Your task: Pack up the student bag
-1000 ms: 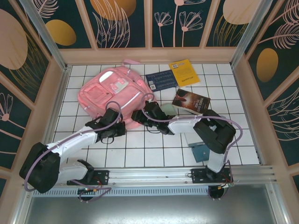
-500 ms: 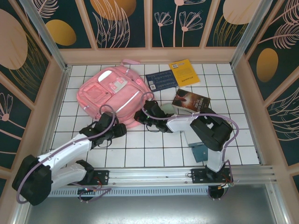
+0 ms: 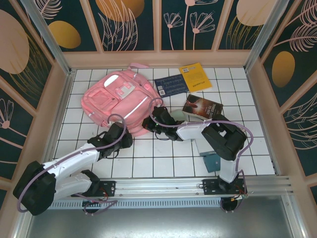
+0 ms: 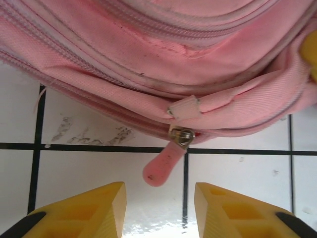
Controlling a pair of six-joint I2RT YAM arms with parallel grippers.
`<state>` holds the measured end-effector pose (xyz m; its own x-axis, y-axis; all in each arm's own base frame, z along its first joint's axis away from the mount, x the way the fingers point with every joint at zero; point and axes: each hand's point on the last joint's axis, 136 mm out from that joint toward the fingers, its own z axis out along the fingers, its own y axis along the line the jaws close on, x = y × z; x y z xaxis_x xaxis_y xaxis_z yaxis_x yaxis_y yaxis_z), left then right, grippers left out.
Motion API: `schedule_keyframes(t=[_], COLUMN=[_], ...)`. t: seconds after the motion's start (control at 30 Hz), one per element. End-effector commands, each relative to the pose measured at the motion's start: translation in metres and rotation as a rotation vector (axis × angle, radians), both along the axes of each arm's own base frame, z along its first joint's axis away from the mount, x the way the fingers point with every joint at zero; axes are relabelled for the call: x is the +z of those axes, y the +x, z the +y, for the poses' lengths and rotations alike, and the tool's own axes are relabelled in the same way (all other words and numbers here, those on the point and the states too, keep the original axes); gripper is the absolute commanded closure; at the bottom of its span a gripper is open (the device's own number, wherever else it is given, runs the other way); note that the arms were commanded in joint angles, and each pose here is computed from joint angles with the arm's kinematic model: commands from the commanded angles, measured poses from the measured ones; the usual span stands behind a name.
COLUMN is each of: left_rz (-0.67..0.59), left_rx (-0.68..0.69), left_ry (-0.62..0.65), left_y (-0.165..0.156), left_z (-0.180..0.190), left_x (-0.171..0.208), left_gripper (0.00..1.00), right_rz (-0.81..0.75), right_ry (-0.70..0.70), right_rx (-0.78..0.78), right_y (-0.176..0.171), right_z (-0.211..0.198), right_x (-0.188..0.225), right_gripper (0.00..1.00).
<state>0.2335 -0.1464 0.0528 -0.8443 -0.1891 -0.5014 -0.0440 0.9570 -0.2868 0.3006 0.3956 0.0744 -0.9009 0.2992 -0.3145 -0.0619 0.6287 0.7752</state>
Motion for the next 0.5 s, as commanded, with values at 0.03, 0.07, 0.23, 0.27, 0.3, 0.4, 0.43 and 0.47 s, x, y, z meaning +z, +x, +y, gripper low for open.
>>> schedule_keyframes(t=[0.03,0.07,0.23,0.27,0.3,0.4,0.43,0.47], left_rz=[-0.046,-0.048,-0.039,-0.035,-0.036,-0.039,-0.038,-0.038], left_rx=[-0.010,-0.014,-0.039,-0.040,-0.041,-0.045,-0.048,-0.053], left_ry=[0.104,0.114,0.142,0.154,0.163,0.188,0.198,0.203], left_y=[0.009,0.011,0.015,0.016,0.017,0.021,0.023,0.024], left_z=[0.005,0.005,-0.002,-0.002,-0.002,-0.004,-0.005,-0.007], left_x=[-0.002,-0.002,-0.007,-0.008,-0.009,-0.009,-0.010,-0.010], left_gripper=[0.60,0.60,0.60,0.61,0.61,0.62,0.63,0.64], right_rz=[-0.039,-0.040,-0.035,-0.033,-0.032,-0.033,-0.032,-0.031], right_ry=[0.021,0.023,0.029,0.028,0.026,0.026,0.025,0.025], right_rx=[-0.005,-0.003,0.002,0.002,0.002,0.006,0.005,0.005], right_y=[0.010,0.009,0.009,0.009,0.008,0.008,0.008,0.008], right_z=[0.002,0.003,0.005,0.004,0.004,0.004,0.004,0.004], right_x=[0.017,0.018,0.017,0.017,0.016,0.016,0.016,0.016], right_gripper=[1.00,1.00,1.00,1.00,1.00,1.00,1.00,1.00])
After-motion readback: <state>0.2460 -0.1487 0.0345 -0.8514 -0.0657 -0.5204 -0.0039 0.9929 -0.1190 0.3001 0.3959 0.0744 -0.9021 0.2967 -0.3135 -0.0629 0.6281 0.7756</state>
